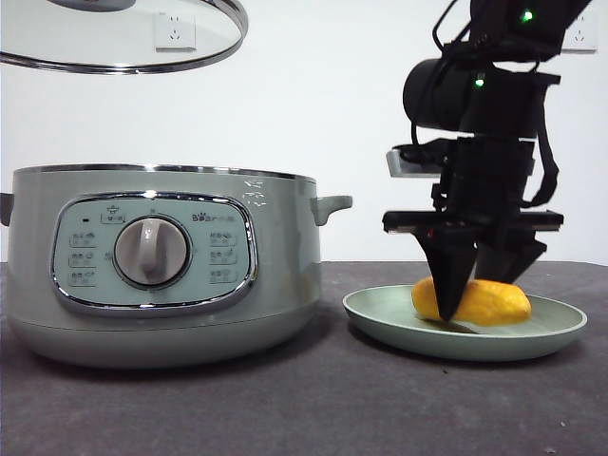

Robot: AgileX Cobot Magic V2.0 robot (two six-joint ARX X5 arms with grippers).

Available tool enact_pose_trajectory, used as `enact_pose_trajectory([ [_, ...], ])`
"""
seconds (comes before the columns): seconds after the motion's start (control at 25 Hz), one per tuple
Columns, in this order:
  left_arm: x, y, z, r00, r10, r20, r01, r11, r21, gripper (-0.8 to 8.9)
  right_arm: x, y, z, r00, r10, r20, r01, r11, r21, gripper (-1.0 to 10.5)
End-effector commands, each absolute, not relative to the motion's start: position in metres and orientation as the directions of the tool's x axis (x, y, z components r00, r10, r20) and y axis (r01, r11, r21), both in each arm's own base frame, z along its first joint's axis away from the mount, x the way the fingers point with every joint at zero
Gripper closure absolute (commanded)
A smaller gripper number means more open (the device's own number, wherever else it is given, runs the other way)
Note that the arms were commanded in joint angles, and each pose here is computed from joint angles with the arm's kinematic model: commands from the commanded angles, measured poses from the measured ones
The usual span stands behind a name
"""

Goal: Take the corn out from the steamer,put the corn on the plate,close the lid

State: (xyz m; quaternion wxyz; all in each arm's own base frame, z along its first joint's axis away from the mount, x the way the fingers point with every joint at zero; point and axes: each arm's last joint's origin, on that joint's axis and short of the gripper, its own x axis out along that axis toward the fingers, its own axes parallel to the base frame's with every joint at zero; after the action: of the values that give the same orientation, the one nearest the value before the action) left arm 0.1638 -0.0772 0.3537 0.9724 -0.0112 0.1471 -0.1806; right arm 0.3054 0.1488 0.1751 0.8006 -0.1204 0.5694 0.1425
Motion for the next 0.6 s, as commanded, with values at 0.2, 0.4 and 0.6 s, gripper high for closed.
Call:
enact_pose_trajectory([
  [0.2, 0.167, -0.079, 0.360, 0.907, -0.358, -0.219, 0.347, 0.934, -0.089, 8.22, 0.305, 0.149, 0.169, 0.297, 0.088, -0.951, -0.356, 0.934, -0.025, 6.4],
  [0.4, 0.172, -0.081, 0.358, 0.905, -0.359, -0.229, 0.348, 0.933, -0.089, 8.22, 0.305, 0.149, 0.169, 0.297, 0.087, -0.951, -0.343, 0.939, -0.021, 5.3],
  [0.6, 0.180, -0.085, 0.354, 0.897, -0.366, -0.246, 0.355, 0.930, -0.090, 8.22, 0.303, 0.148, 0.174, 0.302, 0.090, -0.949, -0.344, 0.939, -0.020, 5.3],
])
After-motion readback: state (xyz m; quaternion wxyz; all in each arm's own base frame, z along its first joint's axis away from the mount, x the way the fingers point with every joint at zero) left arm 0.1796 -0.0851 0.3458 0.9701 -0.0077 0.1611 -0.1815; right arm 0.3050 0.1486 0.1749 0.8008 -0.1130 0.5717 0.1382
